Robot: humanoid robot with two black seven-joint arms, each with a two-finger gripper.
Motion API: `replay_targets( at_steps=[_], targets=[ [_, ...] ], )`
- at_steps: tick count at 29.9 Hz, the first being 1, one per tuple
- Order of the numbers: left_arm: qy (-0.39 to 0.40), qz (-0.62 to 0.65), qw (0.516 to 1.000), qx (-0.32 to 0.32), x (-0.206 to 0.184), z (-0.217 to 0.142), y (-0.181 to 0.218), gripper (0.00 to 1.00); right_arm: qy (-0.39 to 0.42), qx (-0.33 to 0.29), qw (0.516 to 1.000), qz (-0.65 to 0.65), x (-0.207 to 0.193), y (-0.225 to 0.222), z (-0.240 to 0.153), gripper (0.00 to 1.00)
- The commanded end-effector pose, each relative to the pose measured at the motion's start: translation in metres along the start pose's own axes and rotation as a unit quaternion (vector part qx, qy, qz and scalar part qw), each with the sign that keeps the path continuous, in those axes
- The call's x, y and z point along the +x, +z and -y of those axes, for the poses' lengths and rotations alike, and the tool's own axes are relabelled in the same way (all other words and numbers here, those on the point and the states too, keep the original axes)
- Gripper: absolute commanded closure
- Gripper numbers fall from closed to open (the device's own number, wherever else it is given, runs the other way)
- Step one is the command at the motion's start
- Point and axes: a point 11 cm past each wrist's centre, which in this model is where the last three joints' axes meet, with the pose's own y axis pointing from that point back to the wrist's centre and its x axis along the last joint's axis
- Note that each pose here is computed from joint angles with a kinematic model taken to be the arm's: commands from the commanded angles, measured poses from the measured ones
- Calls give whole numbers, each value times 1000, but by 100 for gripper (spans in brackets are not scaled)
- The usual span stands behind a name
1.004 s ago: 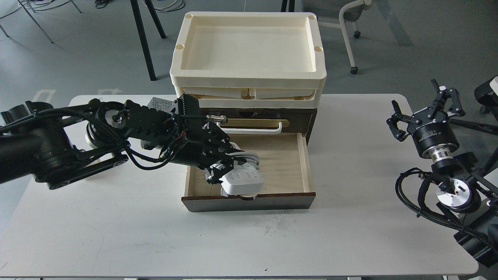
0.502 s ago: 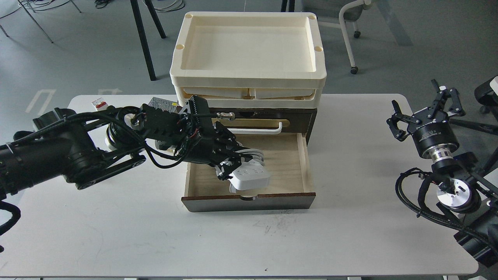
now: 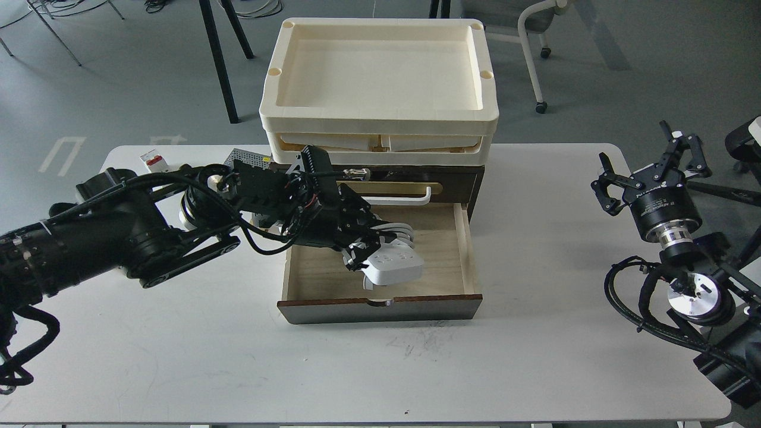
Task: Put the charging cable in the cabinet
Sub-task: 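Carry the cable with the left gripper over the open bottom drawer, then lower the cable into the drawer and open the left gripper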
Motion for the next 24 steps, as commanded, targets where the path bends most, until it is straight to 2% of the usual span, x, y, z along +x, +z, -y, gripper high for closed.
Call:
replay_targets(
  at_steps=[1,5,9,14,17,19,21,24],
  targets=[
    [5,-1,1000,5,-1,3,-3,93,0,0,1000,0,0,0,0,0],
    [18,-5,1000,17,0,7,-7,85,0,-1,1000,0,0,0,0,0],
    [10,-21,999,29,-15,11,-6,71,0,-1,1000,0,0,0,0,0],
    [25,-23,999,23,-20,12,0,43,0,-1,1000,0,0,0,0,0],
    [48,-11,999,21,-15,9,0,19,0,-1,1000,0,0,0,0,0],
    [79,1,997,13,-5,8,3,8,0,-1,1000,0,0,0,0,0],
    [125,13,992,4,12,2,6,5,0,-1,1000,0,0,0,0,0],
    [218,-92,972,-7,43,-12,4,4,0,-1,1000,0,0,0,0,0]
  ],
)
